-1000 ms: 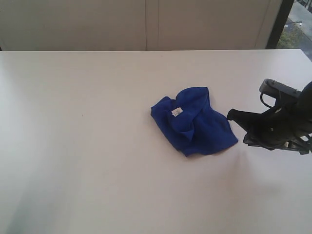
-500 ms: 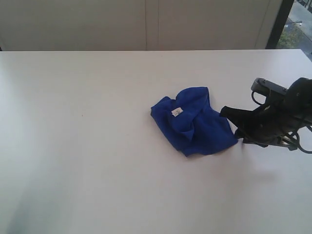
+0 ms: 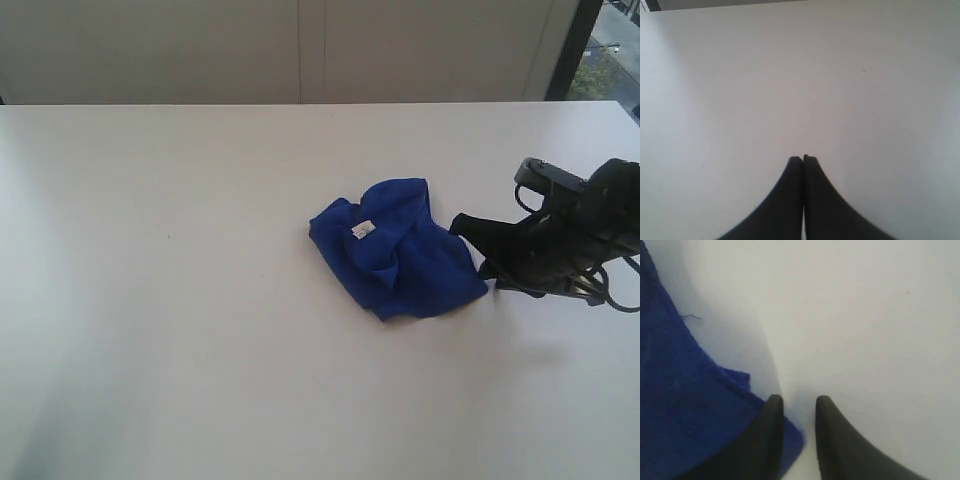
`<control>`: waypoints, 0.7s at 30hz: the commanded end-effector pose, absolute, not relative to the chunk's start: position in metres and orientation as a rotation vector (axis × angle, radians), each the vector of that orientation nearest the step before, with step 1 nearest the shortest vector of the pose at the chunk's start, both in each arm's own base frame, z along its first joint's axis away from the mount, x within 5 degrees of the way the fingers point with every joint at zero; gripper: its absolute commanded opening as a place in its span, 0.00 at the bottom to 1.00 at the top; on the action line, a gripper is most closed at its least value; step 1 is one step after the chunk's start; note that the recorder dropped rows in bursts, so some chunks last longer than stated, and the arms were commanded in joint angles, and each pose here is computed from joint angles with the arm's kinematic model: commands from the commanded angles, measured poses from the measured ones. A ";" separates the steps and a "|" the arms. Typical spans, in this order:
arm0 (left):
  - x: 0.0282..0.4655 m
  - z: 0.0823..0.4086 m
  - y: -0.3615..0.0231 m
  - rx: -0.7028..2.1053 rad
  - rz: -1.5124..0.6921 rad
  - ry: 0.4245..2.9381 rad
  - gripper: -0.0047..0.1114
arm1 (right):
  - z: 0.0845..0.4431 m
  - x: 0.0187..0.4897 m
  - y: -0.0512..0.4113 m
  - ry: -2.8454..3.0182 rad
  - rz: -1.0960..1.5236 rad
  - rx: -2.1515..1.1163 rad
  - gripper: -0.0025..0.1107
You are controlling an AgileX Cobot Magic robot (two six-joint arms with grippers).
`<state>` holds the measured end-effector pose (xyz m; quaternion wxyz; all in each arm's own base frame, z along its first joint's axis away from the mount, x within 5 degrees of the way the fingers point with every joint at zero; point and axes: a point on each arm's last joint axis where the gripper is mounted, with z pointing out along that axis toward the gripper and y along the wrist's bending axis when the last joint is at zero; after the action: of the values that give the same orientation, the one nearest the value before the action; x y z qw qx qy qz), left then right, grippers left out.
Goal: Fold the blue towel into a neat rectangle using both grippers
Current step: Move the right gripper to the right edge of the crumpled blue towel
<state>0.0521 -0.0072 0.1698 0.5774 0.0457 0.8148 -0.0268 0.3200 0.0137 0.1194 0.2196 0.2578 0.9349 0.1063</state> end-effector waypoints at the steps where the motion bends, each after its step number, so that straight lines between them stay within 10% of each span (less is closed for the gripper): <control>1: 0.052 0.169 -0.007 0.099 -0.067 1.905 0.04 | 0.108 0.309 0.018 2.720 0.302 0.682 0.24; 21: 0.052 0.169 -0.007 0.099 -0.067 1.905 0.04 | 0.108 0.307 0.032 2.768 0.287 0.481 0.24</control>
<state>0.0521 -0.0072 0.1698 0.5774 0.0457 0.8148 -0.0268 0.3164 0.0288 0.1197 0.2030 0.1855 0.9558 0.1038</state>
